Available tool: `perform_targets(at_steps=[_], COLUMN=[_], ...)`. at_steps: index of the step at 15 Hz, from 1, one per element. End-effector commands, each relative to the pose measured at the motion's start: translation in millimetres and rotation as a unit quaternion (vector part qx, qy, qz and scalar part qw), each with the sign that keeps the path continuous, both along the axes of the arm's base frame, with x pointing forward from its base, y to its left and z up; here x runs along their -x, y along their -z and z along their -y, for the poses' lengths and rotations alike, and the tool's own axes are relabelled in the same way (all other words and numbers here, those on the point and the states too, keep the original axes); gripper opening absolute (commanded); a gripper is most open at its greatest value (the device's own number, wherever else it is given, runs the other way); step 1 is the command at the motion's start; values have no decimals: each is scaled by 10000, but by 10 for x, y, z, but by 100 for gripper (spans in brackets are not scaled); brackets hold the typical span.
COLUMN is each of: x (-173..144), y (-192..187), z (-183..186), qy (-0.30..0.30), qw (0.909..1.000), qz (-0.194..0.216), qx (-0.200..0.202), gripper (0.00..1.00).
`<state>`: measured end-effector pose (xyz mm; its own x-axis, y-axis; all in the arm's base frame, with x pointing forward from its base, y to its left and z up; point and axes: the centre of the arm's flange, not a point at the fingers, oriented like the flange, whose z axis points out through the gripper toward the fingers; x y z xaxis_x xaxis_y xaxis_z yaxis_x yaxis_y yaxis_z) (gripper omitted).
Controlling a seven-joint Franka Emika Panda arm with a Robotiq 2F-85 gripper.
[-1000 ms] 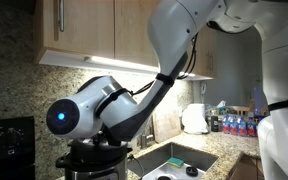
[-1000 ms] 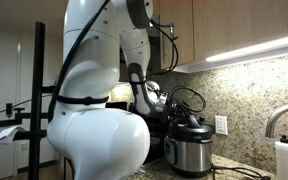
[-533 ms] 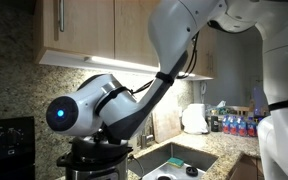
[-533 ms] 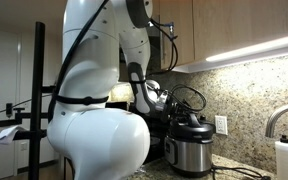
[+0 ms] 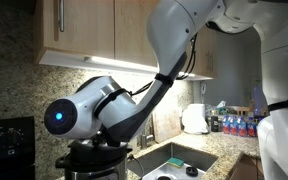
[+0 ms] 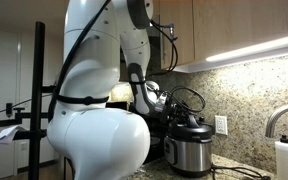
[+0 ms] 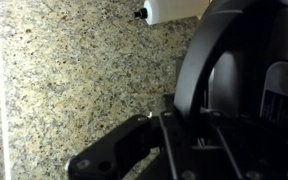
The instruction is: Pick up the lid from the cooker and put it on the counter
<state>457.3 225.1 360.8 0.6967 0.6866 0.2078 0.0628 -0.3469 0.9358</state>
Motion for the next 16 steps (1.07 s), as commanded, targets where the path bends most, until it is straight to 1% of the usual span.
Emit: perform_targets(at_steps=[1,5,10,14,16], x=[-117,-171,-154,-136,-116], y=[-286,-491,-602,-550,-504], z=[64,24,-98,-139,-186], qy=[33,36,-26,32,73], qw=[9995,9991,9993,9999,10000], qz=[285,386,314,138,-13], qx=[94,151,180,81,-49], gripper=[6,6,6,6,6])
